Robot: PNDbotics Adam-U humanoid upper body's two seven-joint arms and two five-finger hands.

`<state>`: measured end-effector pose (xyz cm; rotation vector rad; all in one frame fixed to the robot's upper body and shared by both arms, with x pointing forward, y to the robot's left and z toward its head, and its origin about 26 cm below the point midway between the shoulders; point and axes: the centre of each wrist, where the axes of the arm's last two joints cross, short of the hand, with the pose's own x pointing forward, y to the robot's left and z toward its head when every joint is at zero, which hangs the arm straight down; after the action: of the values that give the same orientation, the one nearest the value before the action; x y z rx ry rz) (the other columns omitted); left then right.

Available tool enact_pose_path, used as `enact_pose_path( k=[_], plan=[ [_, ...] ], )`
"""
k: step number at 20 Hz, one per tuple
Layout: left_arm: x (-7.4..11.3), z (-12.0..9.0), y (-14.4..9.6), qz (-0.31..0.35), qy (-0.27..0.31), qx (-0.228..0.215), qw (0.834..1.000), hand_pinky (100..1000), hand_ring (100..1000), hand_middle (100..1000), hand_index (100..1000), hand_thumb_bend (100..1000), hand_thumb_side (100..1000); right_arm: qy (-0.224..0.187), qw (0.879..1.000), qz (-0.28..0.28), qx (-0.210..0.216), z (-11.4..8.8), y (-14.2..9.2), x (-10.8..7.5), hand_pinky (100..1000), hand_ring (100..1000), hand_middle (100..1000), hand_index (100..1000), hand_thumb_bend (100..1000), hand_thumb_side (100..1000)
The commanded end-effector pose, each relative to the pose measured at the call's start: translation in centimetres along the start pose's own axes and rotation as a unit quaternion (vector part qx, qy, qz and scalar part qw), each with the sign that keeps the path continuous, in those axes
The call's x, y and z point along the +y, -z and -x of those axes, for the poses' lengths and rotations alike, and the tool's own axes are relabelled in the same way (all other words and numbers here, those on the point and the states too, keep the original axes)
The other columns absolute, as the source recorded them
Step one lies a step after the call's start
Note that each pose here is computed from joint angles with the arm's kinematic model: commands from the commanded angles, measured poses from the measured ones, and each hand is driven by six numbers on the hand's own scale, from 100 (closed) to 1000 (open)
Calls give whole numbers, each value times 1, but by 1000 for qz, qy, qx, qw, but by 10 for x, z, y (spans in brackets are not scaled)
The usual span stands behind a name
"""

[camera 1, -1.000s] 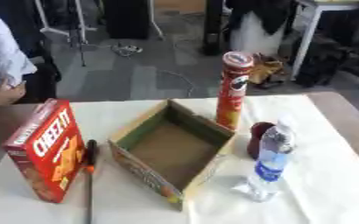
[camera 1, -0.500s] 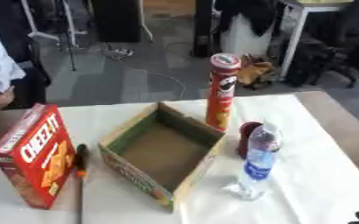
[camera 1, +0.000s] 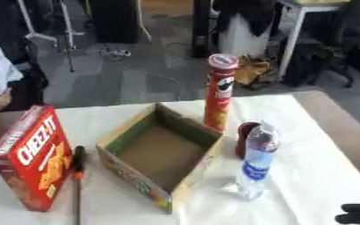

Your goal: Pick up objects on the table and place them in the box.

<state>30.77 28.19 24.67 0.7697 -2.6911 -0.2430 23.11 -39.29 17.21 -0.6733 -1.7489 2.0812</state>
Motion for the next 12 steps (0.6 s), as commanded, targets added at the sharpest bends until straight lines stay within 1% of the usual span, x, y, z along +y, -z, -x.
enact_pose_path(
  k=[1, 6, 7, 8, 12],
  plan=[
    [2, -4, 5, 0, -3, -11, 1000, 1000, 972, 892, 903, 100, 1000, -9, 1000, -1, -7, 8, 4, -17, 892, 1000, 964, 1000, 571, 1000],
    [1, -4, 4, 0, -4, -9, 1000, 1000, 971, 892, 903, 100, 1000, 2, 997, 76, 30, 24, 5, -33, 896, 1000, 961, 1000, 532, 1000],
    [1, -4, 4, 0, -4, -8, 1000, 1000, 972, 892, 903, 100, 1000, 6, 995, 90, 37, 27, 4, -36, 896, 1000, 962, 1000, 500, 1000],
    [1, -4, 4, 1, -4, -8, 1000, 1000, 972, 892, 903, 100, 1000, 5, 994, 103, 43, 29, 4, -39, 896, 1000, 961, 1000, 527, 1000],
    [1, -4, 4, 1, -4, -7, 1000, 1000, 972, 892, 903, 100, 1000, 18, 991, 124, 50, 31, 3, -45, 898, 1000, 961, 1000, 522, 1000]
  ],
)
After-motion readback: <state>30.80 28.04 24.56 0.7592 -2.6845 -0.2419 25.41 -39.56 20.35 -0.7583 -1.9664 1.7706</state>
